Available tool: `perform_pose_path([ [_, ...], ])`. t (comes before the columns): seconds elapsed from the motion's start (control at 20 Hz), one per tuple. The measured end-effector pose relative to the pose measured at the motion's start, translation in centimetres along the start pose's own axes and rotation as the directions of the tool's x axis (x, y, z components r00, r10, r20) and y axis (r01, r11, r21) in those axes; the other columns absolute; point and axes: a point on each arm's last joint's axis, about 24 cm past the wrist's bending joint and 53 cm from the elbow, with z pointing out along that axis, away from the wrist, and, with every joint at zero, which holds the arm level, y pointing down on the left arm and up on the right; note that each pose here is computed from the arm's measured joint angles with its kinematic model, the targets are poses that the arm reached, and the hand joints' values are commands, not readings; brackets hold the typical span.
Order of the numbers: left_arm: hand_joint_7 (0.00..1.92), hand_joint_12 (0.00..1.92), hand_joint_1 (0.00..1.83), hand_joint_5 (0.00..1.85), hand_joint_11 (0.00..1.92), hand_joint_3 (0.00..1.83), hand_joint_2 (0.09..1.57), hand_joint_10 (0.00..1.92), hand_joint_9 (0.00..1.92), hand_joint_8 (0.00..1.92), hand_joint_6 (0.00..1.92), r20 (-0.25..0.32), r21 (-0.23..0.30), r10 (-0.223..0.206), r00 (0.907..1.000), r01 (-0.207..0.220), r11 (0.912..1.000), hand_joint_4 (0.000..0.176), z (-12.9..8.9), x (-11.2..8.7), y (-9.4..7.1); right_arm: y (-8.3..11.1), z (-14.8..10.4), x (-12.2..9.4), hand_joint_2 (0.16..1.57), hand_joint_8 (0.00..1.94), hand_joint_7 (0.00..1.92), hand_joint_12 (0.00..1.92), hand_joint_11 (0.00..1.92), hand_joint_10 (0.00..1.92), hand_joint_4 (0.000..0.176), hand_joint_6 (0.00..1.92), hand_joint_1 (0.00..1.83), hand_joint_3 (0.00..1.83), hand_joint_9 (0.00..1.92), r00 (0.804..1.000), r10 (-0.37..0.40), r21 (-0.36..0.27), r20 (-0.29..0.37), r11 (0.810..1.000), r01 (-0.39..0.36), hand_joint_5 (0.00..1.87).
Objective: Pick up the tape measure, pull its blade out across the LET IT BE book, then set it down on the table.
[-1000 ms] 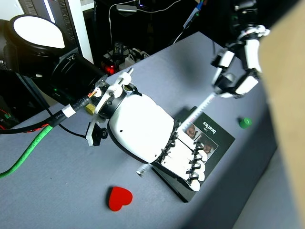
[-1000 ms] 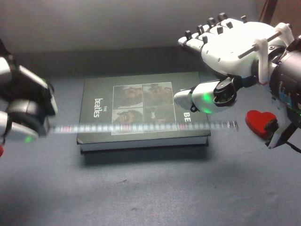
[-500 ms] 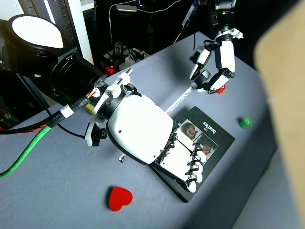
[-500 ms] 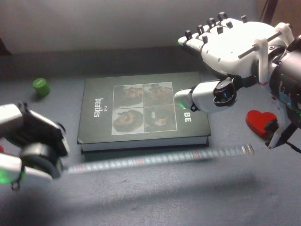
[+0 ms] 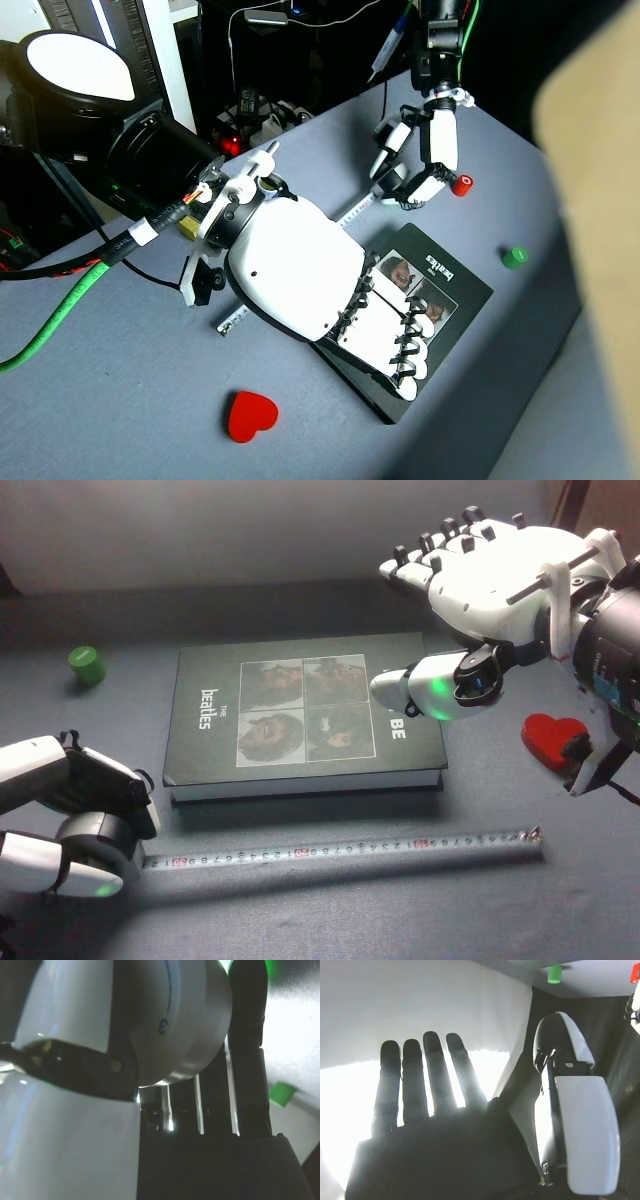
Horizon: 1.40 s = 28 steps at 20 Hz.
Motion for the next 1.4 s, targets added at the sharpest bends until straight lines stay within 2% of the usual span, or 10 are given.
perform_pose_path([
  [0.05, 0.95, 0.82, 1.2, 0.9, 0.75, 0.0, 1.14, 0.22, 0.97, 1.06, 1.09, 0.001, 0.001, -0.001, 1.0, 0.001, 1.0, 0.029, 0.0, 0.0, 0.0, 0.0, 0.0, 0.0, 1.15, 0.0, 0.1, 0.32, 0.0, 0.0, 0.0, 0.0, 0.15, 0.0, 0.06, 1.0, 0.0, 0.0, 0.0, 1.0, 0.0, 0.07],
  [0.1, 0.89, 0.77, 1.14, 0.91, 0.7, 0.0, 1.15, 0.11, 0.94, 0.46, 1.09, 0.0, 0.004, -0.002, 1.0, 0.002, 1.0, 0.0, 0.0, 0.0, 0.0, 0.0, 0.0, 0.0, 1.15, 0.0, 0.1, 0.33, 0.0, 0.01, 0.0, 0.0, 0.15, 0.0, 0.06, 1.0, 0.0, 0.0, 0.0, 1.0, 0.0, 0.07],
  [0.15, 0.85, 0.65, 0.96, 0.82, 0.54, 0.0, 1.11, 0.0, 0.79, 0.01, 0.15, -0.002, 0.009, -0.006, 1.0, 0.006, 0.9999, 0.0, -0.1, 0.1, 0.0, 0.0, 0.0, 0.0, 1.15, 0.0, 0.12, 0.37, 0.0, 0.0, 0.0, 0.0, 0.15, 0.0, 0.07, 1.0, 0.0, -0.001, -0.001, 1.0, 0.0, 0.08],
  [0.65, 0.24, 0.64, 0.4, 0.27, 0.0, 0.0, 1.06, 0.0, 0.21, 0.0, 0.0, -0.03, -0.018, 0.016, 0.9994, -0.016, 0.9997, 0.0, -0.7, 0.7, 0.8, 0.1, 0.0, 0.0, 1.14, 0.0, 0.1, 0.35, 0.0, 0.0, 0.0, 0.0, 0.18, 0.0, 0.07, 1.0, 0.0, -0.003, -0.002, 1.0, 0.0, 0.08],
  [0.7, 0.18, 0.58, 0.36, 0.19, 0.0, 0.0, 1.06, 0.0, 0.17, 0.0, 0.0, -0.026, -0.042, 0.053, 0.9982, -0.055, 0.9976, 0.0, -1.3, -0.2, 0.9, 0.0, 0.0, 0.0, 1.14, 0.0, 0.11, 0.35, 0.0, 0.0, 0.0, 0.0, 0.19, 0.0, 0.08, 1.0, 0.0, -0.002, -0.001, 1.0, 0.0, 0.08],
  [0.95, 0.07, 0.36, 0.25, 0.12, 0.0, 0.0, 1.08, 0.0, 0.07, 0.0, 0.0, 0.118, -0.076, 0.08, 0.9897, -0.071, 0.9946, 0.0, -3.4, -7.1, -0.5, 0.0, -0.1, 0.2, 1.13, 0.0, 0.12, 0.4, 0.0, 0.0, 0.0, 0.0, 0.21, 0.0, 0.09, 1.0, -0.003, -0.002, -0.005, 1.0, 0.003, 0.09],
  [1.05, 0.08, 0.35, 0.24, 0.13, 0.0, 0.0, 1.08, 0.0, 0.07, 0.0, 0.0, 0.092, -0.084, 0.053, 0.9944, -0.045, 0.9954, 0.0, -3.9, -6.3, 0.2, 0.2, -0.1, 0.2, 1.13, 0.0, 0.12, 0.44, 0.0, 0.0, 0.0, 0.0, 0.2, 0.0, 0.09, 1.0, -0.006, -0.006, -0.004, 1.0, 0.006, 0.08],
  [1.2, 0.09, 0.38, 0.24, 0.13, 0.0, 0.0, 1.07, 0.0, 0.09, 0.0, 0.0, 0.024, -0.116, 0.087, 0.9959, -0.084, 0.9898, 0.0, -3.9, -4.6, 1.6, 0.2, -0.4, 0.3, 1.13, 0.0, 0.14, 0.48, 0.0, 0.0, 0.0, 0.0, 0.21, 0.0, 0.1, 1.0, -0.001, 0.004, -0.002, 1.0, 0.001, 0.08],
  [1.3, 0.09, 0.41, 0.24, 0.14, 0.0, 0.0, 1.07, 0.0, 0.09, 0.0, 0.0, 0.084, -0.055, 0.106, 0.9908, -0.101, 0.9933, 0.0, -2.7, -6.5, -1.3, 0.6, -0.7, 0.5, 1.12, 0.01, 0.16, 0.53, 0.0, 0.01, 0.0, 0.0, 0.22, 0.0, 0.13, 1.0, 0.003, -0.003, -0.004, 1.0, -0.003, 0.11],
  [1.4, 0.1, 0.43, 0.24, 0.16, 0.0, 0.0, 1.07, 0.0, 0.09, 0.0, 0.01, 0.152, 0.021, 0.164, 0.9748, -0.169, 0.9854, 0.0, -1.4, -8.4, -5.6, 1.2, -0.9, 0.8, 1.11, 0.01, 0.24, 0.59, 0.0, 0.01, 0.0, 0.02, 0.26, 0.0, 0.19, 1.0, 0.007, -0.015, -0.011, 1.0, -0.008, 0.21],
])
